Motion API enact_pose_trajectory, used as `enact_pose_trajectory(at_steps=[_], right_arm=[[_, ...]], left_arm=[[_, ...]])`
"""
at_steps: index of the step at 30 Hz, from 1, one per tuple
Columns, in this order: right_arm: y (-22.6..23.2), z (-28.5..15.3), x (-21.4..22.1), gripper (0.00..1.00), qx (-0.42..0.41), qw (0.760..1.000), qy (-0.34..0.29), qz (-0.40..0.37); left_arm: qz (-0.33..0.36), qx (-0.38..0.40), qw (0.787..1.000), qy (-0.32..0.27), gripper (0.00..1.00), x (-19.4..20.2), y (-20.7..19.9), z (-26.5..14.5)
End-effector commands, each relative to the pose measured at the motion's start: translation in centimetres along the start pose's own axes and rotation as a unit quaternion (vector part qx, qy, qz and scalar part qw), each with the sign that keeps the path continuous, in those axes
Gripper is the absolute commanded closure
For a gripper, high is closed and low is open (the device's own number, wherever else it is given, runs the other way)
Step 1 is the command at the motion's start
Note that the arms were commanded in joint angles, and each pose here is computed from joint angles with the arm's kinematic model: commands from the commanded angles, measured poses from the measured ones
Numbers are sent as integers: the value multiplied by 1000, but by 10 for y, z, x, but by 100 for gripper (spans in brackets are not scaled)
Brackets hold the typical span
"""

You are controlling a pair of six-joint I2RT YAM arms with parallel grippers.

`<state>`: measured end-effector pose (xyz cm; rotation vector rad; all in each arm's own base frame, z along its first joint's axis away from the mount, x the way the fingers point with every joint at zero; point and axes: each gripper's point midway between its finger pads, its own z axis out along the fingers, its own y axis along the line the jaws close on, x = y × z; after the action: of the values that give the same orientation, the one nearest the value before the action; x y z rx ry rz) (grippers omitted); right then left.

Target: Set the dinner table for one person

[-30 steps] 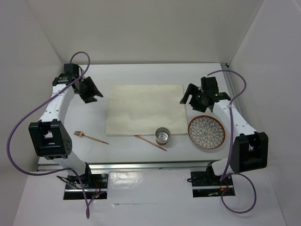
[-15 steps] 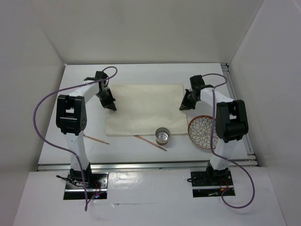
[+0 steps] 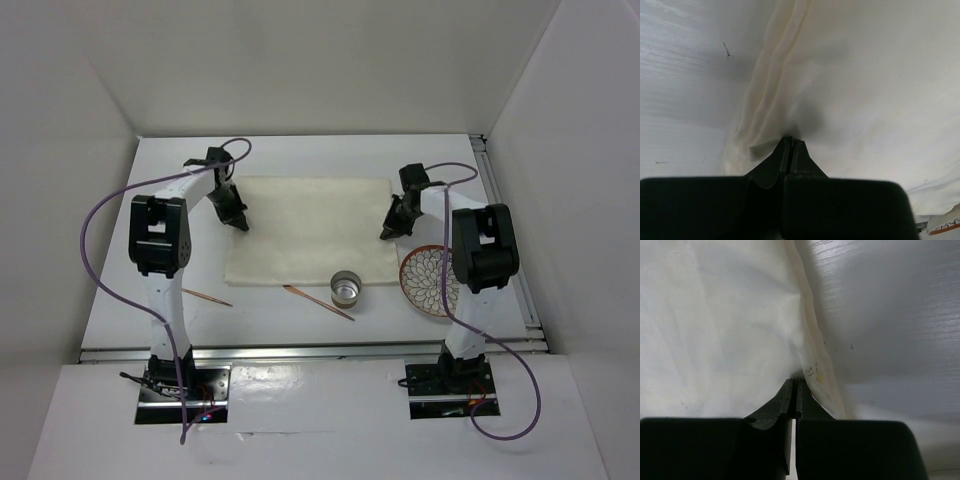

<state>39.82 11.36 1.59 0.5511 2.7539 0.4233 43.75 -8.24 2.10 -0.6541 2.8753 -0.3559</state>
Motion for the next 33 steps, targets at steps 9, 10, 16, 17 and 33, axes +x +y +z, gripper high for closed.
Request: enact_pose_trajectory(at_steps=[9,10,16,17,33], right_arm=[[4,9,-28,100,25,999,-33,8],[4,9,-28,100,25,999,-33,8],[33,-18,-42,100,9,998,-55,-24],[40,-28,-49,100,0,997,-68,-26],[55,-147,84,16,-62,989,-85,-108]], left_arm=[[1,-29,1000,-11,100,-17,9,17],[2,-24,1000,-18,100,-22,5,14],[11,-13,999,-47,100,-35,-6,-17],[14,-3,998,-64,100,-41,-14,-34],[70,136,960,-235,68,7,-40,-242]])
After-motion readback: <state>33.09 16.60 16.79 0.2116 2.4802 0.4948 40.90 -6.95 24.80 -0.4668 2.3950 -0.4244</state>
